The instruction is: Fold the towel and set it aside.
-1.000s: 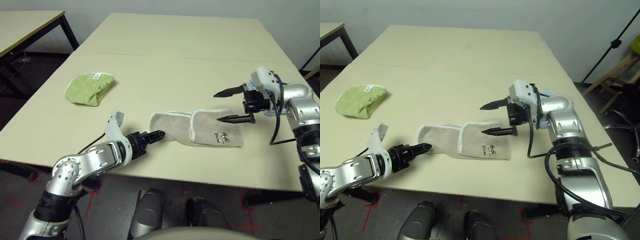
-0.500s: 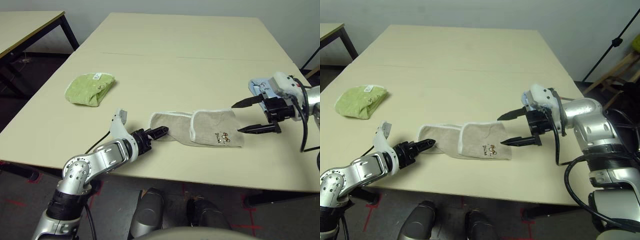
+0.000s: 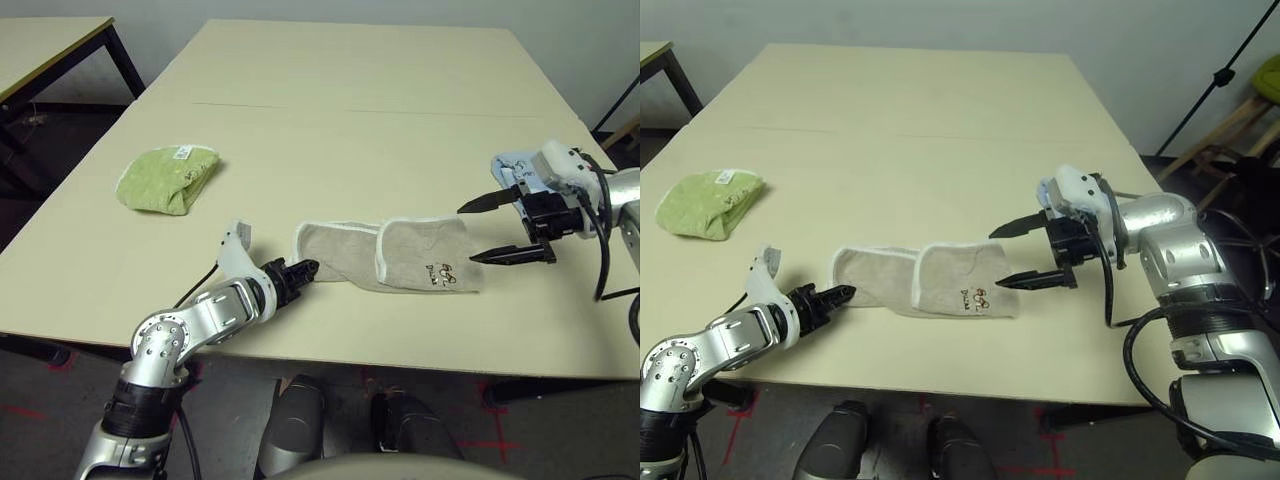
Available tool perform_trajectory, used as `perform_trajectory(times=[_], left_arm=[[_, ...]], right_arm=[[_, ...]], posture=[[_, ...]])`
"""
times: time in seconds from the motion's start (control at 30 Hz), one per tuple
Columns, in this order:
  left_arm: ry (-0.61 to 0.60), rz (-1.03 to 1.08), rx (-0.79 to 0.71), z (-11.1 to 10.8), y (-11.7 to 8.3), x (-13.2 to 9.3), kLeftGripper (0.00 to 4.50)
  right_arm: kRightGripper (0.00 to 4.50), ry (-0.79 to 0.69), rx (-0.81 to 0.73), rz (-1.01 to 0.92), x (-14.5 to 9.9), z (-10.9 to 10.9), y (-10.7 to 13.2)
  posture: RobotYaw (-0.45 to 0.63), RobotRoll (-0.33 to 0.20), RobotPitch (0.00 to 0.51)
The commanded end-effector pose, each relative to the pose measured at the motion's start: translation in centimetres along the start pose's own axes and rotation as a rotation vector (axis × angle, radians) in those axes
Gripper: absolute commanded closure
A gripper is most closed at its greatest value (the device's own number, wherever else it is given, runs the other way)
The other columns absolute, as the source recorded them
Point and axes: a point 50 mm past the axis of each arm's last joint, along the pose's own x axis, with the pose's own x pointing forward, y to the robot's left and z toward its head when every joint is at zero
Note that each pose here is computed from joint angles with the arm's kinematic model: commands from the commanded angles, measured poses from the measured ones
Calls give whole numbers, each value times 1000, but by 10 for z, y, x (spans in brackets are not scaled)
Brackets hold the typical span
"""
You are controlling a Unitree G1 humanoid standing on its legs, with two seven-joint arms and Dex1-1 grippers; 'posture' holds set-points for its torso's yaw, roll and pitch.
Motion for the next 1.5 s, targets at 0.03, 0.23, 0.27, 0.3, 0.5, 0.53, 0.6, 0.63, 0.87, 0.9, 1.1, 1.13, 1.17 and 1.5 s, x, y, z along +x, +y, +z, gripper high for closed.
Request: perform_trajectory(times=[0.03,0.23,0.27,0.3,0.5,0.53,0.6,0.63,0.87,0.9,1.1,1.13,1.17,1.5], left_arm=[[-36,52,1,9,14,-9,4490],[-90,103,31,27,29,-27,4490],[-96,108,41,30,31,-30,4490],[-103,110,50,33,31,-33,4490],[-84,-11,221,49,3,-47,4490],[-70,-46,244,51,-4,-48,4490],[-40,-141,298,53,-23,-49,4490],[-28,-173,316,53,-30,-49,4490],[141,-419,496,42,-86,-40,4490],[167,-443,516,40,-90,-39,4490],[295,-507,628,30,-101,-26,4490],[303,-506,644,30,-103,-21,4490],[316,-514,664,28,-105,-17,4490],[457,-562,828,7,-115,21,4490]], right_arm=[[0,0,1,-1,-1,0,-1],[0,-1,6,2,0,-1,-1],[0,-1,7,2,0,-1,-1],[0,-1,7,2,0,-1,-1],[0,1,10,7,0,-2,-1],[0,1,11,8,1,-2,-1],[0,4,12,10,1,-2,0],[0,5,12,11,1,-2,0],[0,19,25,3,-4,-4,2],[0,20,28,1,-6,-5,3],[0,27,36,-11,-9,-7,4],[0,27,37,-13,-10,-7,4],[0,27,39,-14,-10,-7,4],[0,27,47,-19,-11,-9,5]], posture=[[198,0,162],[201,0,159],[203,0,157],[203,0,157],[207,0,151],[207,0,151],[206,0,150],[206,0,150],[188,0,146],[188,0,146],[172,0,146],[172,0,145],[172,0,145],[164,0,146]])
